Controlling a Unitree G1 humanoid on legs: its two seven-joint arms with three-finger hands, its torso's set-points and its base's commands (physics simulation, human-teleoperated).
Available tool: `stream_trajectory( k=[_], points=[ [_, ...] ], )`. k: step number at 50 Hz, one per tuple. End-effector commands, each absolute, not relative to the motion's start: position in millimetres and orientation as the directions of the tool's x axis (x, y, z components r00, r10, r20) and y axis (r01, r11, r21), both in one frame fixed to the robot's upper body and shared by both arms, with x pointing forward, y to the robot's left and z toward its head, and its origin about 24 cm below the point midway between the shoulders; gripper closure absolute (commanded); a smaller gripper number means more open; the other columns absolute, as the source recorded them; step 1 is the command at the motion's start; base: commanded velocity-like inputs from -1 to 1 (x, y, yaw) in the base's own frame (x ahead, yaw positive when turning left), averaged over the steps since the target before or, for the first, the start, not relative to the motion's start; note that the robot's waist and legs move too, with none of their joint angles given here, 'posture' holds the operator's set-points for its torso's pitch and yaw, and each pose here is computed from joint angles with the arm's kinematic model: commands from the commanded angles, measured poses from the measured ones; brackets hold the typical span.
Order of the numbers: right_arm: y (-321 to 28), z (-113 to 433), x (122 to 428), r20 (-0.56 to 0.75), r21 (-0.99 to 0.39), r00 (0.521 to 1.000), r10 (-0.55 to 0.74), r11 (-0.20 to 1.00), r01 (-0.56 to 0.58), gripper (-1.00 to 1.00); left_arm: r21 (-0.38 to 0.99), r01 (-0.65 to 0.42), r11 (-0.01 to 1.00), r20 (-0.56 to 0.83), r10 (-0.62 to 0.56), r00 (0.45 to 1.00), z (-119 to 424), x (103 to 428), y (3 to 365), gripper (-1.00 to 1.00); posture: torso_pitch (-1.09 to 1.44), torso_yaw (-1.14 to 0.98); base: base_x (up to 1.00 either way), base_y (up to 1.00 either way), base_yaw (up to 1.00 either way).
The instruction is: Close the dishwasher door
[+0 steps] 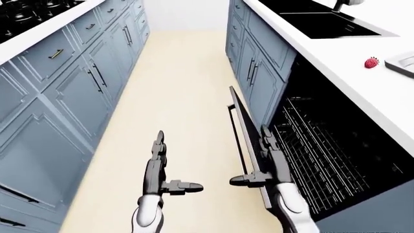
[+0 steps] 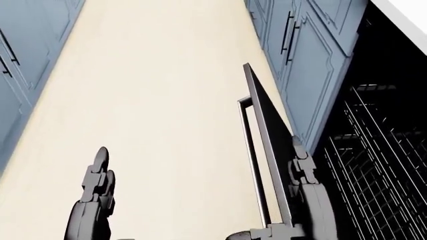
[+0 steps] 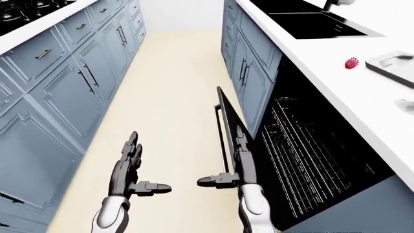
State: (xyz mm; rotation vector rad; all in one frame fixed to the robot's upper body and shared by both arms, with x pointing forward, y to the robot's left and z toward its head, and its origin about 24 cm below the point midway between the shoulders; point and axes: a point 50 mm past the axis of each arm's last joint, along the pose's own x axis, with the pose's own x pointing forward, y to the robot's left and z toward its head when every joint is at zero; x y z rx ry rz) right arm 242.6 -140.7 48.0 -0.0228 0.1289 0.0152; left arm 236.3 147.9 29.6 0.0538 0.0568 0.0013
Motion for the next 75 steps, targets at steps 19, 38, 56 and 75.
stream_trajectory(
  k=[19,38,56,75],
  points=[
    [-48,67,304,-0.117,-0.066,0.965,0.236,0.967,-0.244,-1.00,0.025,-0.017,1.000,0.014,0.017,1.000,49,242,152,-1.00,0.00,0.00,0.00,0.00,0.00],
    [-35,-18,317,-0.327,0.006,0.906,0.271,0.959,-0.284,-1.00,0.016,-0.011,1.000,0.011,0.011,1.000,50,241,152,-1.00,0.00,0.00,0.00,0.00,0.00],
    [-56,-73,274,-0.555,0.045,0.798,0.235,0.966,-0.254,-1.00,0.016,0.008,1.000,0.024,-0.009,1.000,52,239,151,-1.00,0.00,0.00,0.00,0.00,0.00],
    [-73,-81,270,-0.582,-0.015,0.798,0.155,0.979,-0.201,-1.00,0.021,0.009,1.000,0.036,-0.010,0.999,54,238,151,-1.00,0.12,0.00,0.00,0.00,0.00]
  ],
)
